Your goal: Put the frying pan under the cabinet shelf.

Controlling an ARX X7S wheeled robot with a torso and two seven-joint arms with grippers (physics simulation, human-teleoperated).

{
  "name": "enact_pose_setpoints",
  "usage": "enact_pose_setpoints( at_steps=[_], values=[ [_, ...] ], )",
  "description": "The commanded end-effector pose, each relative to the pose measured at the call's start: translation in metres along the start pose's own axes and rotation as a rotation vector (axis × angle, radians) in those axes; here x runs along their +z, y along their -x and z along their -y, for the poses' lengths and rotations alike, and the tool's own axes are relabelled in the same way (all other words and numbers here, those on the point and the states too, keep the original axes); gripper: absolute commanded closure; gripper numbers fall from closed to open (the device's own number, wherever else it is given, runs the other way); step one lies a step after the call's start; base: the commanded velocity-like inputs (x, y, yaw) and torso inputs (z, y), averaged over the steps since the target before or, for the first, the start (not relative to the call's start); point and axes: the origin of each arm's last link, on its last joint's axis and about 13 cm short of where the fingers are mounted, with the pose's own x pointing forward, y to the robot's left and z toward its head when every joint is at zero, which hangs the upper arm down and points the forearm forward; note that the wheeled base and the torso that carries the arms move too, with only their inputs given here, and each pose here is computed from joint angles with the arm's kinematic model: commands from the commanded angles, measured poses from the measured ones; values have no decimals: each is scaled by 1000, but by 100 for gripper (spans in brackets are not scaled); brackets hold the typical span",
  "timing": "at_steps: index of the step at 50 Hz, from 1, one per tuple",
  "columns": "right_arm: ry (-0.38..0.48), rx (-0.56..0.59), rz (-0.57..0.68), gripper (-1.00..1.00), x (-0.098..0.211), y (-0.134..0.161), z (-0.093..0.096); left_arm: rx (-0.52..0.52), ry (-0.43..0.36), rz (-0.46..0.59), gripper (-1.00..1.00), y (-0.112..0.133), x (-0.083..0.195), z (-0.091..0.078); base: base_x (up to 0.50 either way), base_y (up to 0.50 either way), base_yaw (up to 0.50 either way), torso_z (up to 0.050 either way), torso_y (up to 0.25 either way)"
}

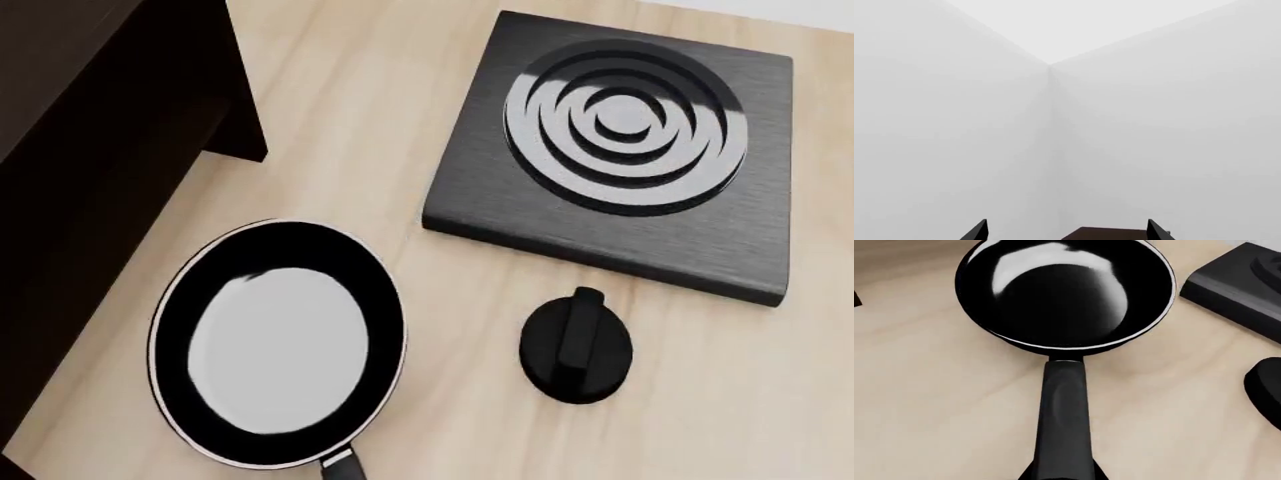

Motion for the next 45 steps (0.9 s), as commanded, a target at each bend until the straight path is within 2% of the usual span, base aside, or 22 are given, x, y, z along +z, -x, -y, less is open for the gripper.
enact_pose_setpoints(
  at_steps=[1,23,39,45],
  values=[
    [-4,116,39,100,6,1,-12,-2,-1,-1,-100,-1,0,0,0,0,0,0,0],
    [-54,145,22,100,-1,-14,-10,-1,-3,-1,-100,3,1,-1,0,1,1,0,0],
    [-108,166,-47,100,-19,-54,-1,-4,-2,3,-100,4,-5,6,3,4,4,0,0],
    [-103,189,-68,100,-16,-53,-3,-2,-2,3,-100,3,-5,5,10,12,12,0,-4]
  ],
)
